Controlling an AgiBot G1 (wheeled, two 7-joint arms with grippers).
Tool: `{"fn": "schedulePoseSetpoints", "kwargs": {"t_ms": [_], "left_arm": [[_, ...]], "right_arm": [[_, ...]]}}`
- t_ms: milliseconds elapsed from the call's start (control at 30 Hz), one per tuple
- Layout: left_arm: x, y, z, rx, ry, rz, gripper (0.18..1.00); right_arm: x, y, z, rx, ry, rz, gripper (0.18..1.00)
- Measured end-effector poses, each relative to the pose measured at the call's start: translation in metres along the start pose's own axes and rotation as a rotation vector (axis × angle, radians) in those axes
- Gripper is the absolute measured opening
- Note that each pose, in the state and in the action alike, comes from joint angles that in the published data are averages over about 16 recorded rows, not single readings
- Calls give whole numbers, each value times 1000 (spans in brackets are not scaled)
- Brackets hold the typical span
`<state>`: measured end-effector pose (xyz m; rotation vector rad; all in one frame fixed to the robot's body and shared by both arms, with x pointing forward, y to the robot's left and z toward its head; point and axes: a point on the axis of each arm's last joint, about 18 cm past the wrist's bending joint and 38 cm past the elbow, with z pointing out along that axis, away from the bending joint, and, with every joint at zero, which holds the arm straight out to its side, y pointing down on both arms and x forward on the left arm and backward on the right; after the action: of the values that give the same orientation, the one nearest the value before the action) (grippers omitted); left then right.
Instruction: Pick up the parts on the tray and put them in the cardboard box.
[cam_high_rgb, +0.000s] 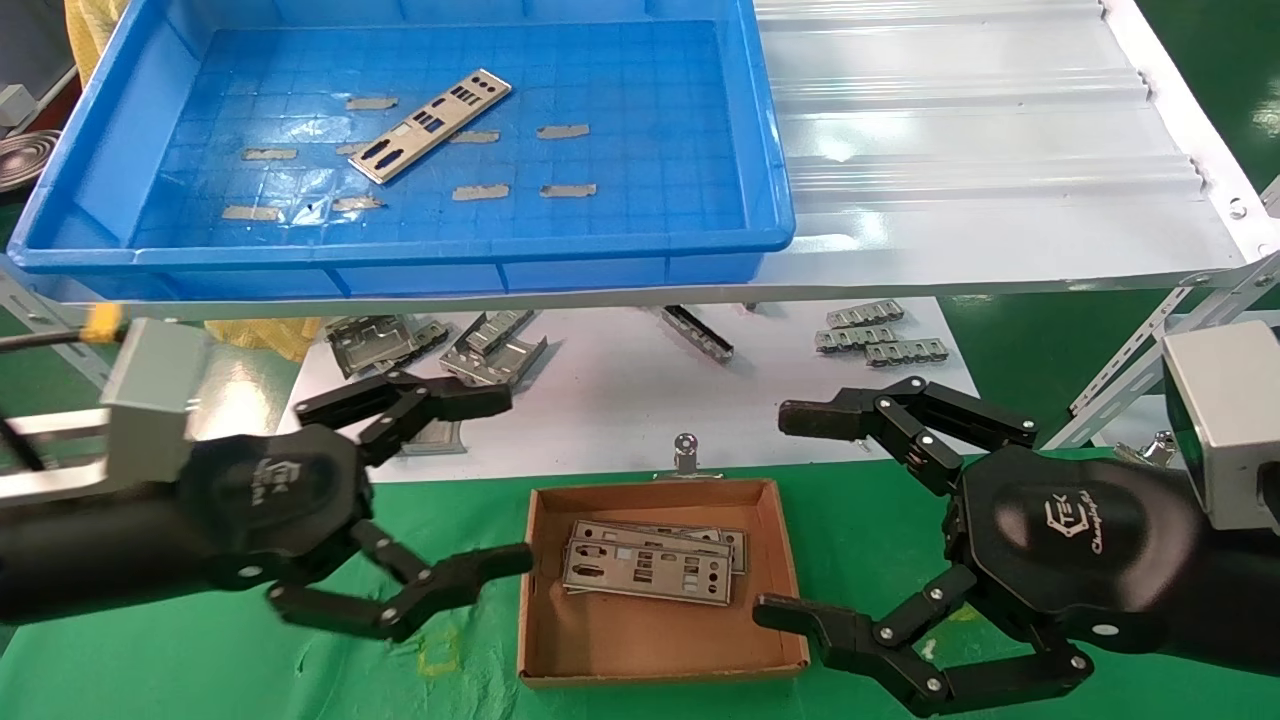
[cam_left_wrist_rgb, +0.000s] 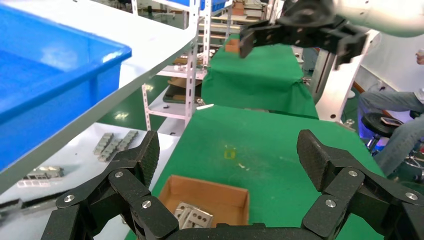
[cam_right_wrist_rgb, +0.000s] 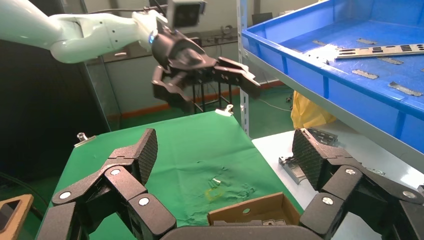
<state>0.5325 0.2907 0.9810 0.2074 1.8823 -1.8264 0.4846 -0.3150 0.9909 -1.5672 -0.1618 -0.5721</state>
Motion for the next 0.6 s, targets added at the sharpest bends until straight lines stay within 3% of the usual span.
{"fn": "schedulePoseSetpoints", "kwargs": {"t_ms": [600], "left_arm": [[46,-38,-25,-21,61,31,1001]], "right_arm": [[0,0,0,0,0,0,1001]]}}
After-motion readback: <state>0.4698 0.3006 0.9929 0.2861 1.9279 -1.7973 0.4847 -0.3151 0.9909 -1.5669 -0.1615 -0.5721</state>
